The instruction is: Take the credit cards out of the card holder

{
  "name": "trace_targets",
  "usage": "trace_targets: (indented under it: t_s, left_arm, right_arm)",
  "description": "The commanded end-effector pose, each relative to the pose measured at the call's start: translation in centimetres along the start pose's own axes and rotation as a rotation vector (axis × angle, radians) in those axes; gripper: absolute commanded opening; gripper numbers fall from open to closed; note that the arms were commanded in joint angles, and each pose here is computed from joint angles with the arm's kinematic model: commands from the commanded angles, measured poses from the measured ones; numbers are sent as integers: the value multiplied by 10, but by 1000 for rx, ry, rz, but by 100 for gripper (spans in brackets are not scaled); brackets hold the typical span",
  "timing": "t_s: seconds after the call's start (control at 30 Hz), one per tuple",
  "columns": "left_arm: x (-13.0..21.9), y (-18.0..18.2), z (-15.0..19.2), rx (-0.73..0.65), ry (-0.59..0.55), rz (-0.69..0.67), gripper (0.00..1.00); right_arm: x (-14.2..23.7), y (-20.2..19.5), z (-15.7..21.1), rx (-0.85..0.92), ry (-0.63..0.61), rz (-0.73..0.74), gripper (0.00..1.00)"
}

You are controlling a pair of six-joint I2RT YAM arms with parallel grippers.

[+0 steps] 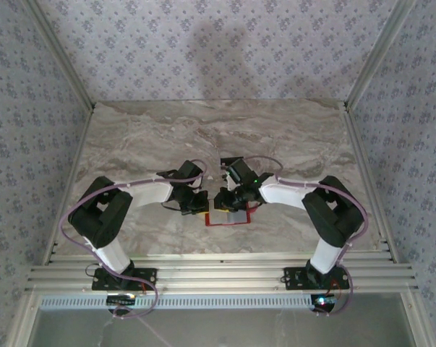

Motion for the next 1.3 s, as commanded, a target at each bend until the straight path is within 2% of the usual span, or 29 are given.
trace_targets:
  t_s: [0.0, 0.57, 1.13, 1.27]
  left_arm:
    - [-3, 5, 4, -6, 10, -47, 2]
    - [-2, 4, 4, -9, 10, -48, 2]
    - [-2, 5, 5, -10, 9, -51, 2]
    - [-2, 5, 5, -10, 9, -51, 2]
  right_arm:
    - [-4, 10, -6, 1, 5, -34, 19]
    - [-23, 5, 1, -6, 53, -14, 16]
    - [-1, -16, 14, 44, 122, 203, 17]
    - [7, -19, 16, 61, 134, 260, 20]
Point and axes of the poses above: each hand's point on the last joint's axis, 136 mm out from that joint toward the fingers, its own x axis back along the fingers, its own y axis along the line the jaws close on, z = x × y, the point moved 5 cm from there along x, back along the fingers, and after that the axes turned 15 degrees about x, right-handed, at the moved point
